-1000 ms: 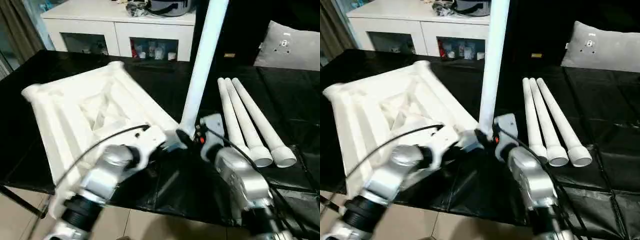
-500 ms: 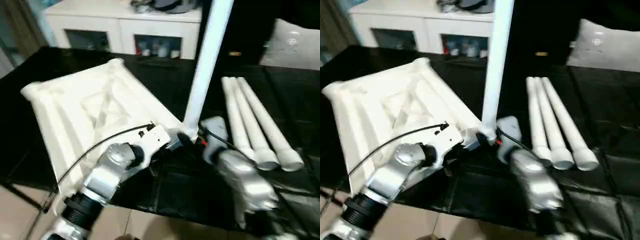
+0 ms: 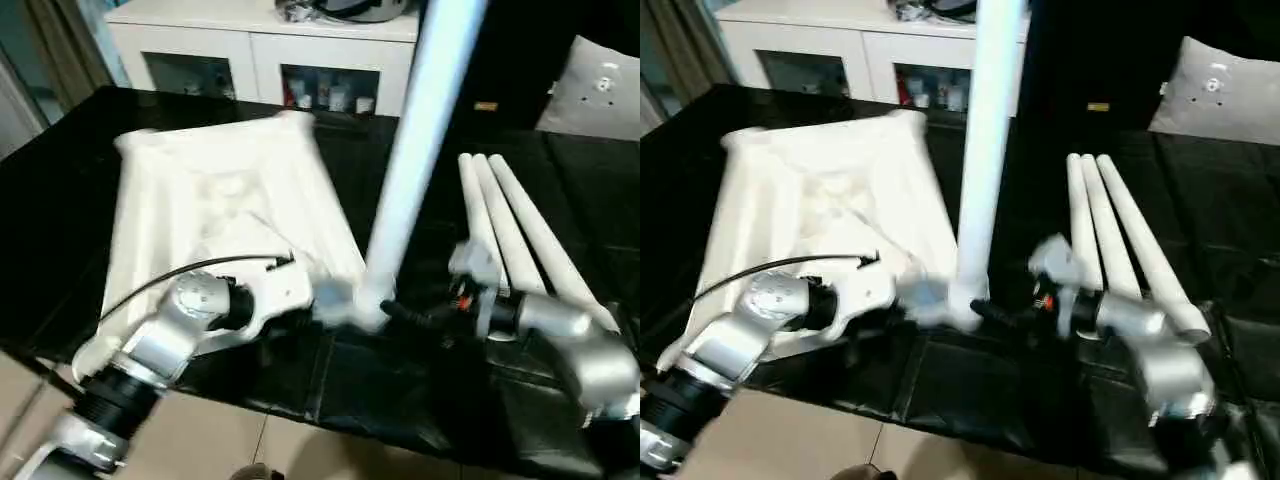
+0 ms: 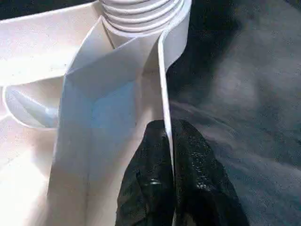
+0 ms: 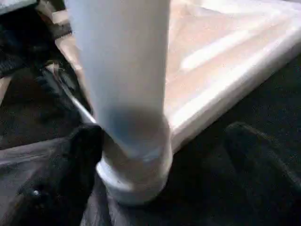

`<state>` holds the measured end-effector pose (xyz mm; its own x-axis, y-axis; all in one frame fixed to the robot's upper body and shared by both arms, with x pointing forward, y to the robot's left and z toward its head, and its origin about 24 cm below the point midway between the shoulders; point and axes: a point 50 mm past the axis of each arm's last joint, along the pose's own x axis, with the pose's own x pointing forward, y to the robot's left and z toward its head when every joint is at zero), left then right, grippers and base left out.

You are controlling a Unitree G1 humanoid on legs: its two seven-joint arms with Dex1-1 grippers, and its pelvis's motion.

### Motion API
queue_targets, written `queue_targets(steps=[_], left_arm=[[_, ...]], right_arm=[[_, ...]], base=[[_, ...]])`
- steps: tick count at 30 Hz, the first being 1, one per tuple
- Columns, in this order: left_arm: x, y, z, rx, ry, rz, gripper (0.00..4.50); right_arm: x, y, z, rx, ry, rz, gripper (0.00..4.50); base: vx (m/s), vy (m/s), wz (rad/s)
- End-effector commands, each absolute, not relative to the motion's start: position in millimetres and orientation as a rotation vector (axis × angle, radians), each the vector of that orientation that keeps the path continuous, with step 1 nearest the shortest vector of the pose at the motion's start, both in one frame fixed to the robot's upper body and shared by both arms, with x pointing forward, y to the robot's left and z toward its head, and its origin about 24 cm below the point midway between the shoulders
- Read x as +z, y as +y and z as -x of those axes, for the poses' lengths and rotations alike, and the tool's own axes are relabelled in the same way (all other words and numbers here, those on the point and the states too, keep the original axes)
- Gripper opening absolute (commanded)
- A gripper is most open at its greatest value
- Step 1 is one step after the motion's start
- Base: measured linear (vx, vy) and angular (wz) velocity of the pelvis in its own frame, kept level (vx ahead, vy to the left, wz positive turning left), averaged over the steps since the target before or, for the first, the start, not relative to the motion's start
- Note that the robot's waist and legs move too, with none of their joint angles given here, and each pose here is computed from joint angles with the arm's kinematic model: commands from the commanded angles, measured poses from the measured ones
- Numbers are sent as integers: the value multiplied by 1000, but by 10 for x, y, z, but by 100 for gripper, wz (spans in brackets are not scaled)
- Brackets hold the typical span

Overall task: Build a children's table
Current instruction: Rotate leg to tighten

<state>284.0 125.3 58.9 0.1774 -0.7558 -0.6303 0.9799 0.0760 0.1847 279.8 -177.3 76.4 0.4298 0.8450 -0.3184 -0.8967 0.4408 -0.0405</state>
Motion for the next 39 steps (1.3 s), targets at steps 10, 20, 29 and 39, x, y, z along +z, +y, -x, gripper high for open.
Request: queue_targets(steps=[10, 20, 29, 39], left_arm=[[591, 1241, -2796, -1553, 444, -767, 0], [577, 1252, -2805, -1573, 437, -782, 0], [569, 1246, -2788, -1522, 419, -697, 0], [629, 903, -2933, -1062, 368, -414, 0]], right_arm=[[692, -1616, -2751, 1304, 338, 246, 404], [621, -1575, -2744, 1328, 370, 216, 318], [555, -1487, -2645, 1315, 356, 45, 273], [277, -985, -2821, 819, 348, -119, 271]], base=[[0, 0, 0], [0, 0, 0], [0, 0, 0], [0, 0, 0]])
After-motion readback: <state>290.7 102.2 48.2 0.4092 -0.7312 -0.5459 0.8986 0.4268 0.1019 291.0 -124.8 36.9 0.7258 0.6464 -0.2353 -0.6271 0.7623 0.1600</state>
